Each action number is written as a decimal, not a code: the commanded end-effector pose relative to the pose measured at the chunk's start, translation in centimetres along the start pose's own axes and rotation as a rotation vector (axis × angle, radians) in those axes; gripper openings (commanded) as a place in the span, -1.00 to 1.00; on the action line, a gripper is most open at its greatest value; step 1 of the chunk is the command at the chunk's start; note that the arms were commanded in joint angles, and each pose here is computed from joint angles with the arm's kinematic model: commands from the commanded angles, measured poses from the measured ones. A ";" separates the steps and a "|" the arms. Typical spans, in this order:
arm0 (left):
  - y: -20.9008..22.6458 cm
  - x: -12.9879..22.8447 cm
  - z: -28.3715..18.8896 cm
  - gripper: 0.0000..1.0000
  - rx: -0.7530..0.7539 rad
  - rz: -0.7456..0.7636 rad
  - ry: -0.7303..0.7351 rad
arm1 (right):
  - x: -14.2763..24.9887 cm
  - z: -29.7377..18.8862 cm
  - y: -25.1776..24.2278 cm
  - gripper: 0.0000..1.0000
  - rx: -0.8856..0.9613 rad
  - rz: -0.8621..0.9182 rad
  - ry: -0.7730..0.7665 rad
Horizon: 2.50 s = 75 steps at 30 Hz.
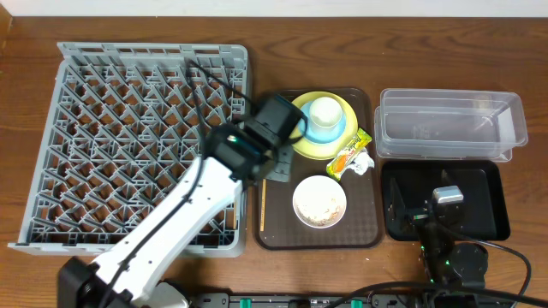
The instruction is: Sort waste into correct bins and load items into the dishwasher
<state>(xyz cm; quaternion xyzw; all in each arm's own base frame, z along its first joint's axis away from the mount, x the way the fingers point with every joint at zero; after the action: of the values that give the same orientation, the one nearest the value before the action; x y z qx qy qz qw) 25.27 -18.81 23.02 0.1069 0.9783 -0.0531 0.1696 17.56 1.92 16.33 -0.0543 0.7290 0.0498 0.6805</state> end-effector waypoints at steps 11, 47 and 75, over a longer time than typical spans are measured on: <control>0.0 1.4 7.4 -0.22 -0.143 0.004 0.173 | 0.1 0.0 -0.1 0.98 0.007 0.011 0.003; 0.8 3.2 15.2 -0.24 -0.299 -0.054 0.277 | 0.1 0.0 -0.1 0.98 0.007 0.011 0.003; 1.4 5.0 17.6 -0.84 -0.272 -0.070 0.244 | 0.1 0.0 -0.1 0.98 0.007 0.011 0.003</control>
<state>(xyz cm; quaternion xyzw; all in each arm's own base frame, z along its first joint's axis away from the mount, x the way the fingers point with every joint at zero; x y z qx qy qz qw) 27.80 -20.03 6.71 0.0549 0.9917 0.0647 0.0969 17.56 1.92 16.33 -0.0543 0.7292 0.0499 0.6803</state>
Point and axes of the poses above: each gripper's point midway between its finger pads, its own z axis out along the fingers, its own y axis along the line the jaws close on, x = y × z, the point moved 7 cm from there along -z, back along the fingers
